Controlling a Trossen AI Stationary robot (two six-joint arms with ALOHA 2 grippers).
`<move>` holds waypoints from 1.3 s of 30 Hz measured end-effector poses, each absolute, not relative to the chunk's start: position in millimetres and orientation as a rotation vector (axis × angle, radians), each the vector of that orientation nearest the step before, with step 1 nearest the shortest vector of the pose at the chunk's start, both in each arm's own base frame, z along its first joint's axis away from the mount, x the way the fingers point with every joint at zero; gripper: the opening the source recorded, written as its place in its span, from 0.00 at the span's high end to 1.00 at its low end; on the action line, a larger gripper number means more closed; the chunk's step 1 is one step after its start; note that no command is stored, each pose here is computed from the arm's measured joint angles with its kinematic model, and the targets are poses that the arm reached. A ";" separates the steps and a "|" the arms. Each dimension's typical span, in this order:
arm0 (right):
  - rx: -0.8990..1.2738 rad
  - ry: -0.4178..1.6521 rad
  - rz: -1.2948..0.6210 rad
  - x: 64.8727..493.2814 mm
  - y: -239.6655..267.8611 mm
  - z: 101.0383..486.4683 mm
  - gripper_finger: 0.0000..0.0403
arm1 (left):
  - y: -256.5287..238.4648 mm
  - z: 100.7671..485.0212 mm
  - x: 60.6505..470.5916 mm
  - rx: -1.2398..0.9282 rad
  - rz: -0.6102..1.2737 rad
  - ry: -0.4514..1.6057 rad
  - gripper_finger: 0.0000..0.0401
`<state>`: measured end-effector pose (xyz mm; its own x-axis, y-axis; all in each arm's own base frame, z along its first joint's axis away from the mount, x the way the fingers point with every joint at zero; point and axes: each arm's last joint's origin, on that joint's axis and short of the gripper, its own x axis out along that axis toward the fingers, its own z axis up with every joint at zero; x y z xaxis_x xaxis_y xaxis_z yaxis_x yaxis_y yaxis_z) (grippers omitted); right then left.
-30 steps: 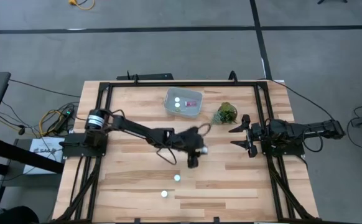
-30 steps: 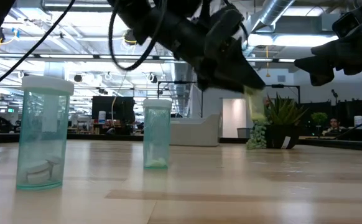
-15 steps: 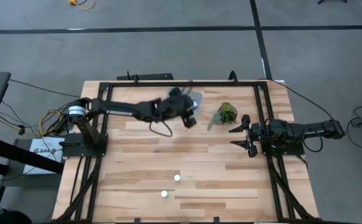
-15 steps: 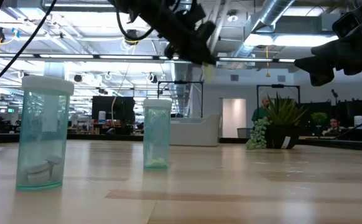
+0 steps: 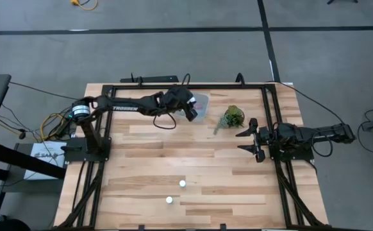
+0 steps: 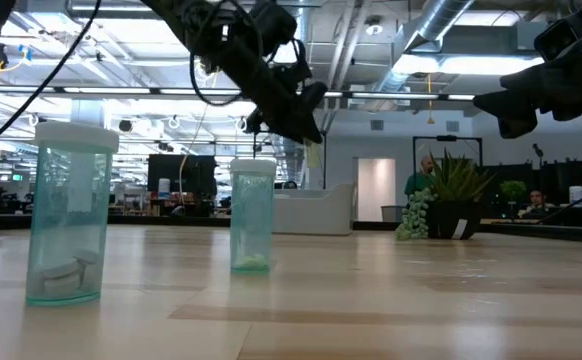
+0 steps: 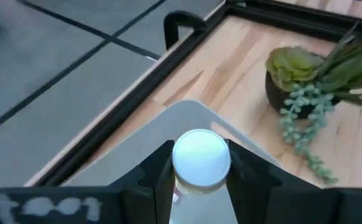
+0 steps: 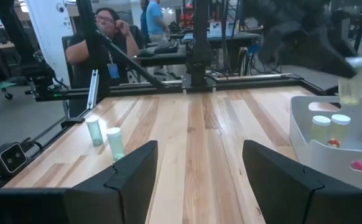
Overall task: Pick and place pill bottles into a basket
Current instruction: Put the yellow pill bottle into the gray bin
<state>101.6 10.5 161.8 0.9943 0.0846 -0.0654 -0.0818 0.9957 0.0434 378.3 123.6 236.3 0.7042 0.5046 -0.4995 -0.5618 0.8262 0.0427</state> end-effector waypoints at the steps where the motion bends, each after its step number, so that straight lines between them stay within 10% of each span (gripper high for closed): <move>1: 0.041 0.067 0.083 101.6 10.6 161.8 0.43 | 124.6 232.7 377.9 -0.121 0.587 0.527 0.73; 39: 0.041 0.067 0.083 101.6 10.5 161.8 0.43 | 137.4 176.4 377.5 -0.151 0.694 0.678 0.74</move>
<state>101.6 10.5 161.8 0.9943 0.0843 -0.0654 -0.0816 0.9957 0.0432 377.5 137.4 176.4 0.5659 0.5406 -0.6226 -0.6353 0.7672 0.0887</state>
